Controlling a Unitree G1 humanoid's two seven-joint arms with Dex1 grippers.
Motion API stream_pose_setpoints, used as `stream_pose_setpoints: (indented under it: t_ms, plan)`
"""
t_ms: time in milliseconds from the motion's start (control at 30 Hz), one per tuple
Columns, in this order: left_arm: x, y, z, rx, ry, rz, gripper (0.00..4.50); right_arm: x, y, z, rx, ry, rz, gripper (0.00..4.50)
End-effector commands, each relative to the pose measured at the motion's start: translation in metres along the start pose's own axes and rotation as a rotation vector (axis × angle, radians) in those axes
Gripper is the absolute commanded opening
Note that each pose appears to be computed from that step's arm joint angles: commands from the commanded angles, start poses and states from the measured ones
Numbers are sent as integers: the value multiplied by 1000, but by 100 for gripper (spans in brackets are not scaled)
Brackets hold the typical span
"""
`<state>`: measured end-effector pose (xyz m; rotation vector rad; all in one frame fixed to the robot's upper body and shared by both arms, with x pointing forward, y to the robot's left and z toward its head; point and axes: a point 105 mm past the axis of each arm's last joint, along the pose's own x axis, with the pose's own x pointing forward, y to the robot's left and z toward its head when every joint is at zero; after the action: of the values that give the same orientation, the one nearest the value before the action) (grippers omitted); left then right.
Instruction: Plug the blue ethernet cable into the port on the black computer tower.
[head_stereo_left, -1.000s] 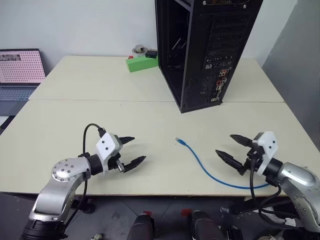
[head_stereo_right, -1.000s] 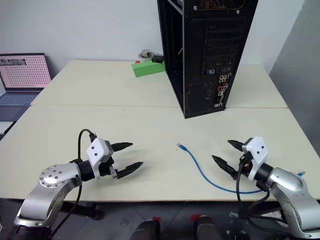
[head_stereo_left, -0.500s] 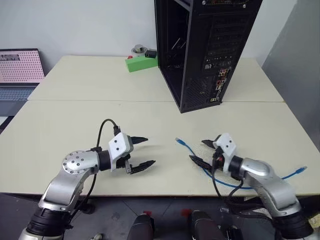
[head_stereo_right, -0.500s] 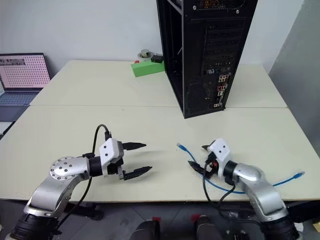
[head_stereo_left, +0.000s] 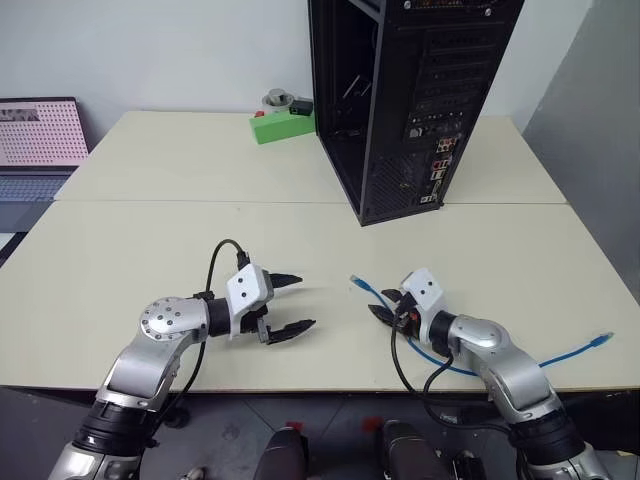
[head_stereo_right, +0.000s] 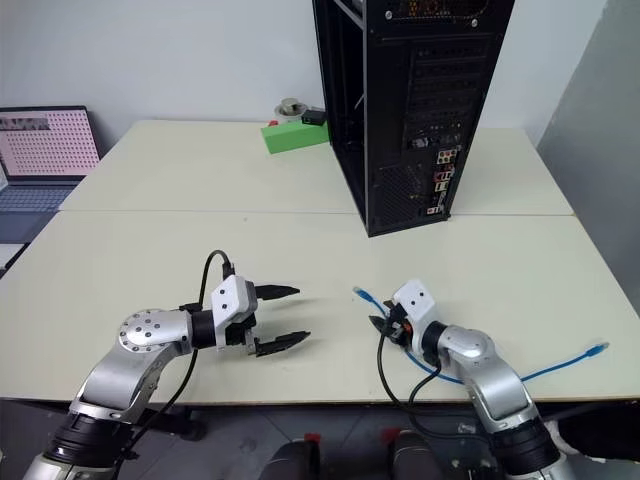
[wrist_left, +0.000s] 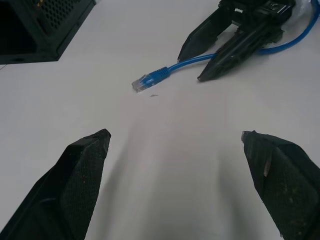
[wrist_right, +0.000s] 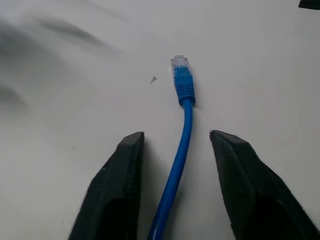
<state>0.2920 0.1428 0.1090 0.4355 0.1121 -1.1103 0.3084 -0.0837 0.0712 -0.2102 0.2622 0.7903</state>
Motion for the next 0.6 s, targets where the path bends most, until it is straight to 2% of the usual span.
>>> stream_pose_setpoints:
  t_ms: [33,133,200,267,400,600]
  plan:
    - [5,6,9,43,-25,-15,450,-1,-2,16,-29,-36,1,106]
    - [9,8,9,32,-21,-32,450,-3,3,25,-74,-48,48,22]
    - [11,9,7,30,-11,-46,450,-4,5,34,-102,-65,69,1]
    - [12,10,6,31,-5,-54,450,-5,6,37,-115,-71,76,1]
    - [20,16,12,55,-9,-88,450,-11,22,51,-184,-82,198,1]
    - [26,18,22,76,-31,-149,450,-17,36,53,-246,-53,296,1]
